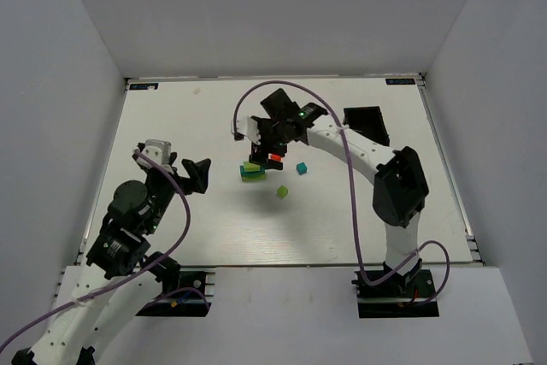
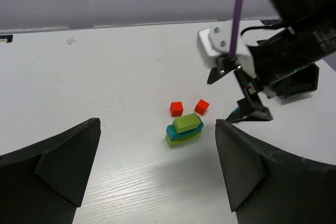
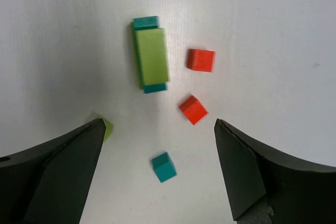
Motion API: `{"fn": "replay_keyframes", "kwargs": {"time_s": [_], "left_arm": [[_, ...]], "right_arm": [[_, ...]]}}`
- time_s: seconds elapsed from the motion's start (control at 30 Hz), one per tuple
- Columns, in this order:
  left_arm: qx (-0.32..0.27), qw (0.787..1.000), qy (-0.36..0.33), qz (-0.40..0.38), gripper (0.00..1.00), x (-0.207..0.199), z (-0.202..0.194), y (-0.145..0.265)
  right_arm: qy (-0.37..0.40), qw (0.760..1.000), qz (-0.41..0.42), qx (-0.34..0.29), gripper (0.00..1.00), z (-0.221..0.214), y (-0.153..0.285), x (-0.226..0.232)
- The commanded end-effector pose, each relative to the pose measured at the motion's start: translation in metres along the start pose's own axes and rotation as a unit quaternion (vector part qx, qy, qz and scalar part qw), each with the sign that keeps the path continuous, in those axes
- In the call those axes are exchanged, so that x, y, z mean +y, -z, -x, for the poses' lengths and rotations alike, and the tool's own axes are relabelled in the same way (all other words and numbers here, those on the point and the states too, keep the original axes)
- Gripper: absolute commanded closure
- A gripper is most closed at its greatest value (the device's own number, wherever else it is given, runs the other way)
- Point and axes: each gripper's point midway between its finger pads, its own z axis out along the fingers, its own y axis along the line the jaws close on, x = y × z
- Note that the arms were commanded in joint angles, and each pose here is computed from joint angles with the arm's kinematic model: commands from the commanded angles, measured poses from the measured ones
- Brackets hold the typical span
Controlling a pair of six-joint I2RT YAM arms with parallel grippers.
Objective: Build the wood block tower
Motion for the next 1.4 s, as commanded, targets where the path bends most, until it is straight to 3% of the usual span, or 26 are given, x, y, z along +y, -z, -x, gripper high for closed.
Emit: {"fn": "replay_keyframes", "kwargs": {"time_s": [0.0, 0.1, 0.13, 0.17, 0.2, 0.23, 0.27, 0.3, 0.37, 0.4, 0.43, 0.53, 0.6, 0.87, 1.37], "left_arm": [[0.026, 1.000, -0.015, -0.004, 0.00, -0.002, -0.016, -0.012], [0.070, 0.996, -0.030, -0.040, 0.00, -0.017, -0.035, -0.028], [0.082, 0.995, -0.037, -0.047, 0.02, -0.020, -0.038, -0.032], [0.094, 0.993, -0.044, -0.063, 0.13, -0.025, -0.042, -0.036], [0.102, 0.992, -0.045, -0.066, 0.53, -0.028, -0.042, -0.039], [0.118, 0.990, -0.047, -0.064, 0.74, -0.028, -0.049, -0.045], [0.132, 0.988, -0.049, -0.063, 0.90, -0.027, -0.056, -0.046], [0.136, 0.988, -0.051, -0.057, 0.99, -0.026, -0.055, -0.047], [0.139, 0.988, -0.052, -0.052, 0.90, -0.024, -0.059, -0.047], [0.146, 0.987, -0.053, -0.051, 0.74, -0.022, -0.065, -0.047], [0.140, 0.988, -0.053, -0.047, 0.42, -0.021, -0.062, -0.046], [0.131, 0.989, -0.047, -0.043, 0.22, -0.019, -0.059, -0.042], [0.130, 0.989, -0.047, -0.043, 0.19, -0.019, -0.061, -0.040], [0.118, 0.990, -0.043, -0.059, 0.18, -0.024, -0.054, -0.035], [0.114, 0.991, -0.038, -0.064, 0.18, -0.026, -0.052, -0.034]], "right_arm": [[-0.011, 0.996, -0.088, -0.022, 0.10, -0.008, 0.020, -0.031], [-0.058, 0.990, -0.126, -0.022, 0.10, -0.030, 0.028, -0.044], [-0.091, 0.986, -0.137, -0.024, 0.15, -0.047, 0.028, -0.059], [-0.112, 0.985, -0.128, -0.034, 0.23, -0.049, 0.027, -0.060], [-0.130, 0.984, -0.116, -0.034, 0.33, -0.056, 0.025, -0.064], [-0.151, 0.982, -0.102, -0.037, 0.53, -0.063, 0.023, -0.066], [-0.164, 0.981, -0.095, -0.041, 0.61, -0.063, 0.022, -0.067], [-0.175, 0.980, -0.084, -0.042, 0.67, -0.068, 0.019, -0.067], [-0.184, 0.979, -0.073, -0.047, 0.71, -0.071, 0.013, -0.066], [-0.188, 0.979, -0.067, -0.045, 0.71, -0.073, 0.006, -0.065], [-0.190, 0.978, -0.060, -0.055, 0.68, -0.069, 0.003, -0.067], [-0.204, 0.976, -0.047, -0.057, 0.56, -0.070, -0.011, -0.069], [-0.209, 0.975, -0.046, -0.059, 0.49, -0.068, -0.016, -0.074], [-0.223, 0.973, -0.037, -0.051, 0.39, -0.070, -0.032, -0.077], [-0.225, 0.974, -0.027, -0.028, 0.35, -0.070, -0.055, -0.063]]}}
